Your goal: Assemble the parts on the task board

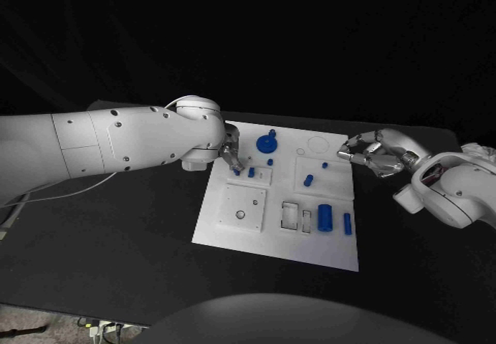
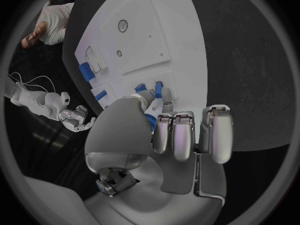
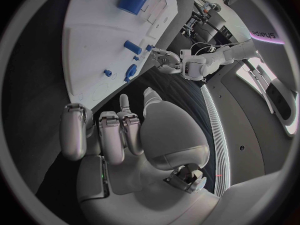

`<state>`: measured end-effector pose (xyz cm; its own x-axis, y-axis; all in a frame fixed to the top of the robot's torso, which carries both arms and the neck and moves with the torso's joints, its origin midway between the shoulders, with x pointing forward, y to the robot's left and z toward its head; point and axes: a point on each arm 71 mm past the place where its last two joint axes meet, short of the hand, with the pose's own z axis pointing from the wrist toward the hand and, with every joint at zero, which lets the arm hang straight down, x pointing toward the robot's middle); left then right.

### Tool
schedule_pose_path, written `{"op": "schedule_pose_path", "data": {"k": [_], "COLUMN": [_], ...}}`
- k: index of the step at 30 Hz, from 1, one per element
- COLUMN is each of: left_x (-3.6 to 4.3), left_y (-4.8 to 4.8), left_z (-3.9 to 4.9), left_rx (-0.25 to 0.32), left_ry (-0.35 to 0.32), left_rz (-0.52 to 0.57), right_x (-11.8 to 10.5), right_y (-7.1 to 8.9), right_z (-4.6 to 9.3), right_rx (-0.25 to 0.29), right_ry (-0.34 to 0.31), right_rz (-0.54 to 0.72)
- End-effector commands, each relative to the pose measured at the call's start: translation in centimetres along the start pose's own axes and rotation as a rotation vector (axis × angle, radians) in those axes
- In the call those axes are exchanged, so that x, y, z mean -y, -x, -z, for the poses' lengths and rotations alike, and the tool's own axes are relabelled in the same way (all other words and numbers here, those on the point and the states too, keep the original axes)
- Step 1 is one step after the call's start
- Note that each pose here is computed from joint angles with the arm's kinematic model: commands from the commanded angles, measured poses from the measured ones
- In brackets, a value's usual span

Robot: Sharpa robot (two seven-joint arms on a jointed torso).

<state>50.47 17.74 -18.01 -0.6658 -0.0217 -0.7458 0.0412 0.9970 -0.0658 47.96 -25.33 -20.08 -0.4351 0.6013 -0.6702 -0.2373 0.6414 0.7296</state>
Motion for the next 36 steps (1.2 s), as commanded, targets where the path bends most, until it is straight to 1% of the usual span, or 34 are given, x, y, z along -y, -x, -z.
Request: {"op": "schedule_pose_path", "data": {"k": [1,15,27,36], "left_x": [-0.43,-0.38,-0.03,0.03], "left_y": [-0.23,-0.57,-0.62,-0.51], "left_z": [0.01,-0.33,-0.32,-0.25], "left_rx": [-0.022,-0.032,-0.009,0.015], "left_ry": [0.090,0.094,0.070,0.055], "left_rz": [-0.012,-0.022,-0.002,0.012], "right_x": [-0.04,-0.02,0.10,0.16], "right_y": [-0.18,-0.16,-0.22,-0.24], "right_z": [-0.02,-0.01,0.00,0.03], "right_rx": [-0.016,-0.013,-0.011,-0.009], "right_ry": [0.005,0.006,0.006,0.006], "right_rz": [0.002,0.002,0.002,0.002]}}
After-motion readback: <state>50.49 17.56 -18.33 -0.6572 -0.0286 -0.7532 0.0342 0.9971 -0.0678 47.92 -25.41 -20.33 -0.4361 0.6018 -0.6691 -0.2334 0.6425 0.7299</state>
